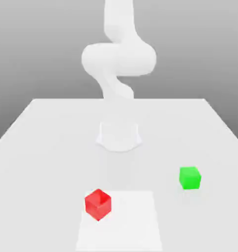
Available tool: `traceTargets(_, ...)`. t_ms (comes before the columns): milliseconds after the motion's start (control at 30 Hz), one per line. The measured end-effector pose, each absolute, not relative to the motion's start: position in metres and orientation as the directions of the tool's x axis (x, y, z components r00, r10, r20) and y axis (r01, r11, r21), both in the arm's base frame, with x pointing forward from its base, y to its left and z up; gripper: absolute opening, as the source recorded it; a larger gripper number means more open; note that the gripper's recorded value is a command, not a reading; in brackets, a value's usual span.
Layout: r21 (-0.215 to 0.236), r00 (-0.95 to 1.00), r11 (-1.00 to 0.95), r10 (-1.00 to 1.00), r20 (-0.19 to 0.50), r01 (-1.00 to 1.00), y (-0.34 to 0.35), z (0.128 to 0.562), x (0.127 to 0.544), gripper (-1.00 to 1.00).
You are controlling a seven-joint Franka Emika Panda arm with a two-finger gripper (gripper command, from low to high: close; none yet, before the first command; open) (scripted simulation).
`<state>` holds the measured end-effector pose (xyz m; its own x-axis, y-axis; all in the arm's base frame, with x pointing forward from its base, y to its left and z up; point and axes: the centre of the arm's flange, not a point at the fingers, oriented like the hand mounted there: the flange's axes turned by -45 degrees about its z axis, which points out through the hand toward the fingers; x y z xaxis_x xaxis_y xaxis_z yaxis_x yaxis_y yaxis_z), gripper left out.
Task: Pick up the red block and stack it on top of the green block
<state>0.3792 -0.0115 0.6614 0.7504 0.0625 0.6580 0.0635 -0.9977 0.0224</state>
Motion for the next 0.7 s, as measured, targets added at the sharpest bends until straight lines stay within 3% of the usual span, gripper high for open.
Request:
traceTargets(167,0.073,0.828,-0.966,0.249,0.502,0.246,-0.028,0.539,0.431,0.00)
traceTargets(333,0.086,0.839,-0.902,0.426,0.339,0.423,-0.036,0.419,0.445,0.00)
traceTargets(500,0.064,0.789,-0.806,0.590,0.171,0.589,-0.043,0.308,0.427,0.00)
traceTargets(633,0.020,0.711,-0.711,0.703,0.039,0.702,-0.054,0.231,0.394,0.00)
traceTargets(700,0.008,0.691,-0.691,0.723,0.010,0.723,-0.059,0.208,0.385,0.00)
